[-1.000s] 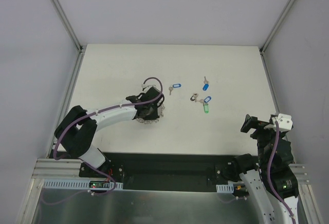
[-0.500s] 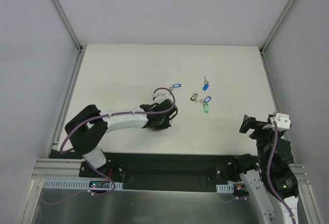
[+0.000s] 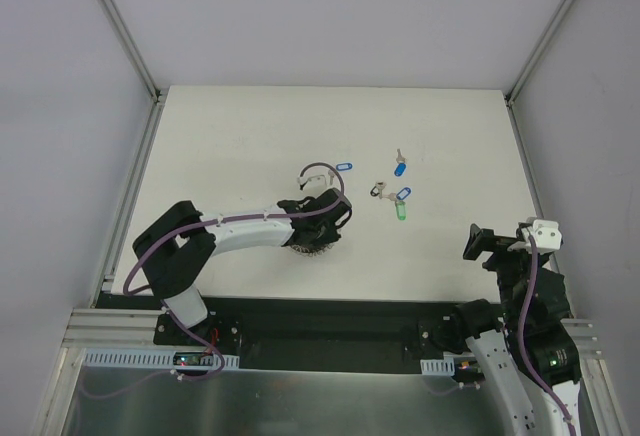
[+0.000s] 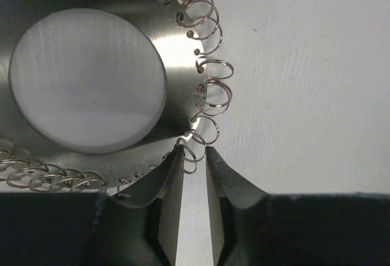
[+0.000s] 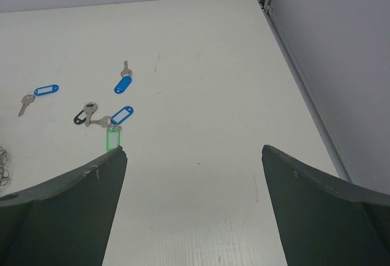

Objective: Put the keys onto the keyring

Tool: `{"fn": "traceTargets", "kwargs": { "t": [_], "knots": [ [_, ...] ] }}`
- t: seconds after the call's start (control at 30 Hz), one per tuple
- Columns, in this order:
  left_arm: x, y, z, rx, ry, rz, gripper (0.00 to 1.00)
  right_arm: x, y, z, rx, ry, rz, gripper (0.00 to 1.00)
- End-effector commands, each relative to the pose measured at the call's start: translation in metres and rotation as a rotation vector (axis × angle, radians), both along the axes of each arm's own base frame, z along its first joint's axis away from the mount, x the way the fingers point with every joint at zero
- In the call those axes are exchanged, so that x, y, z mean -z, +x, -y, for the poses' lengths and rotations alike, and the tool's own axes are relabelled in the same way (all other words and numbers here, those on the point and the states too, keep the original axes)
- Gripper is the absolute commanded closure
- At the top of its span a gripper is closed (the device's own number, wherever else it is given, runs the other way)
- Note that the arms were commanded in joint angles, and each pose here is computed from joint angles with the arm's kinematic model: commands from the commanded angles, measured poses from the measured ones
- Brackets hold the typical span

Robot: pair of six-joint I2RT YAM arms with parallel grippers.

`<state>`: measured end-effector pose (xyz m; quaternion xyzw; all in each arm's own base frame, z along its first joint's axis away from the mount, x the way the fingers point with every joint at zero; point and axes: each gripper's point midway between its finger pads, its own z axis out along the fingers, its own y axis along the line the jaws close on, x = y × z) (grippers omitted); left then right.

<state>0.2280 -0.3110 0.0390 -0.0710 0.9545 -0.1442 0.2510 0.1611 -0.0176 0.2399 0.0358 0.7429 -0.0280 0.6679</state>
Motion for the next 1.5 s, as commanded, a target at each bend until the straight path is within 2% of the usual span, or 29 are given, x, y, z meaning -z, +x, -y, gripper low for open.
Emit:
{"fn": "traceTargets", "kwargs": {
  "t": [0.0, 0.2, 0.23, 0.37, 0.53, 0.57, 0.67, 0.77, 1.0, 1.03, 1.2, 1.23, 1.3, 1.37, 1.47],
  "knots": [
    [-0.015, 0.011, 0.002, -0.046, -0.019, 0.061, 0.73, -0.031, -0.026, 0.007, -0.013, 0.051, 0.220, 0.04],
    [-0.049, 0.021, -0.016, -0.040, -0.007, 0.186, 0.49, -0.034, -0.025, 0.008, -0.003, 0.051, 0.230, 0.04],
    [-0.062, 0.024, -0.021, -0.025, -0.003, 0.224, 0.39, -0.035, -0.025, 0.008, -0.003, 0.051, 0.230, 0.04],
    [-0.091, 0.030, -0.038, 0.028, -0.018, 0.284, 0.22, -0.039, -0.027, 0.003, -0.040, 0.039, 0.230, 0.04],
    [-0.117, 0.044, -0.086, 0.048, -0.042, 0.291, 0.07, -0.034, -0.022, -0.005, -0.069, 0.033, 0.106, 0.04],
    [-0.120, 0.045, -0.093, 0.051, -0.047, 0.293, 0.01, -0.036, -0.020, -0.009, -0.091, 0.024, 0.073, 0.04],
    [-0.135, 0.048, -0.120, 0.069, -0.031, 0.328, 0.01, -0.018, -0.007, -0.013, -0.069, 0.035, -0.074, 0.04],
    [-0.155, 0.047, -0.142, 0.063, 0.020, 0.379, 0.01, -0.009, 0.002, -0.016, -0.067, 0.023, -0.152, 0.04],
    [-0.216, 0.048, -0.179, 0.094, 0.161, 0.592, 0.01, 0.018, 0.034, -0.086, -0.330, 0.154, -0.344, 0.04],
    [-0.221, 0.047, -0.184, 0.102, 0.188, 0.617, 0.01, 0.034, 0.039, -0.100, -0.371, 0.187, -0.418, 0.04],
    [-0.213, 0.046, -0.196, 0.075, 0.227, 0.622, 0.01, 0.061, 0.066, -0.143, -0.461, 0.239, -0.504, 0.04],
    [-0.209, 0.047, -0.197, 0.078, 0.231, 0.612, 0.01, 0.073, 0.065, -0.159, -0.500, 0.206, -0.552, 0.04],
    [-0.207, 0.048, -0.198, 0.092, 0.239, 0.607, 0.01, 0.075, 0.075, -0.176, -0.527, 0.147, -0.553, 0.03],
    [-0.206, 0.047, -0.201, 0.088, 0.245, 0.609, 0.01, 0.086, 0.083, -0.203, -0.629, -0.005, -0.589, 0.01],
    [-0.205, 0.043, -0.202, 0.107, 0.249, 0.620, 0.01, 0.109, 0.083, -0.242, -0.874, -0.214, -0.674, 0.06]
  ]
}}
